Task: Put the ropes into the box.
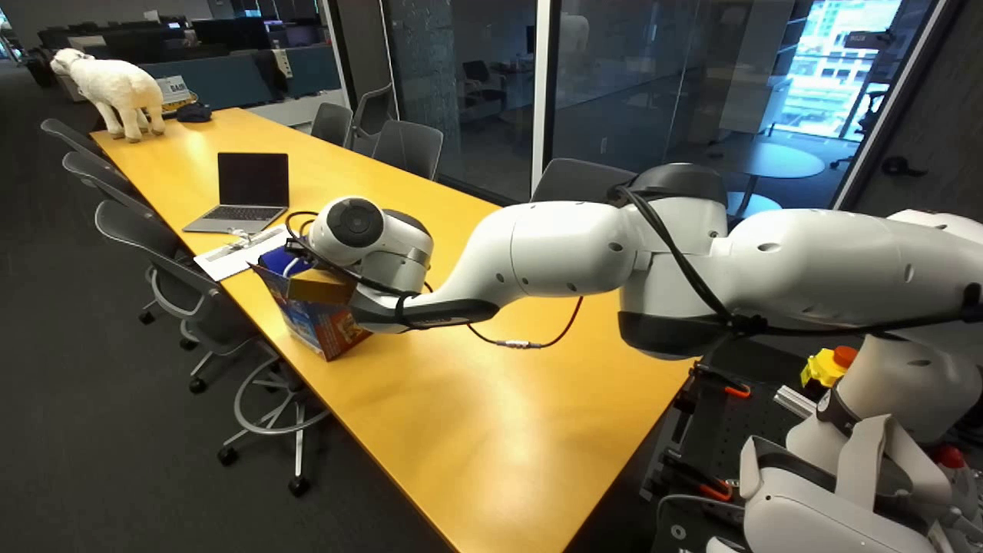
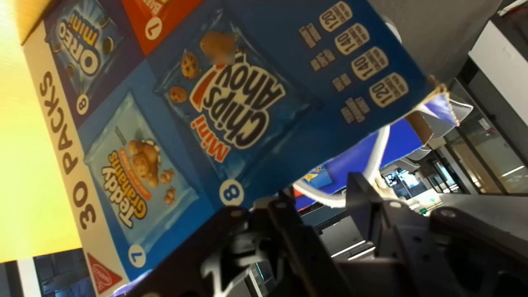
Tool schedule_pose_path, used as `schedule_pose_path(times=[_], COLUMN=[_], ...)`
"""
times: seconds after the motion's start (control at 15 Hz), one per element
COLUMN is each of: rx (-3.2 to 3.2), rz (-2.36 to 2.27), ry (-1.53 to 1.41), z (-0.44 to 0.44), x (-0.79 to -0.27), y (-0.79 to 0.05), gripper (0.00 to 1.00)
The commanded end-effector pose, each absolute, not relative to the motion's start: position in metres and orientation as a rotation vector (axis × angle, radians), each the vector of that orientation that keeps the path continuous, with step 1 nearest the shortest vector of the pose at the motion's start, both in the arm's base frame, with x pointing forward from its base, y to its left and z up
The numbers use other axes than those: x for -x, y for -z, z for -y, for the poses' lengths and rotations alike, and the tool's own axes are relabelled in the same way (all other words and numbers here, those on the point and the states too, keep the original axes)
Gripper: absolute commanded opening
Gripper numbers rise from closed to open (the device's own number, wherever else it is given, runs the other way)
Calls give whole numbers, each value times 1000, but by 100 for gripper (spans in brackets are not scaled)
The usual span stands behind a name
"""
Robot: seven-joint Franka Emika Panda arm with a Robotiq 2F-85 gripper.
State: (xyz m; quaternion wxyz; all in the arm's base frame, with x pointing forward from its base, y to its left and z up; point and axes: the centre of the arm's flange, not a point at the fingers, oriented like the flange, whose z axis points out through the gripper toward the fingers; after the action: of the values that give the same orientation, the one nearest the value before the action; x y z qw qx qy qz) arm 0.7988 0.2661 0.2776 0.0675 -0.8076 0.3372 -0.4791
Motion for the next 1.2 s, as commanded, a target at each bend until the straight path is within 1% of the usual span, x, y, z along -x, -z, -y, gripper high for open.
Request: schedule_pose_path(times=[0.0, 0.07, 0.13, 0.27, 0.47, 0.87, 1.13], rx=[2458, 2468, 2485, 2560, 2720, 2878, 2947], rz=[-990, -992, -991, -937, -756, -406, -133], ry=[1436, 1419, 1406, 1351, 1217, 1139, 945], z=[-271, -269, -266, -259, -246, -215, -196], x=[-832, -832, -833, -831, -819, -770, -733], y=[-284, -287, -292, -299, -322, -430, -465], gripper=[72, 78, 87, 99, 100, 100, 100])
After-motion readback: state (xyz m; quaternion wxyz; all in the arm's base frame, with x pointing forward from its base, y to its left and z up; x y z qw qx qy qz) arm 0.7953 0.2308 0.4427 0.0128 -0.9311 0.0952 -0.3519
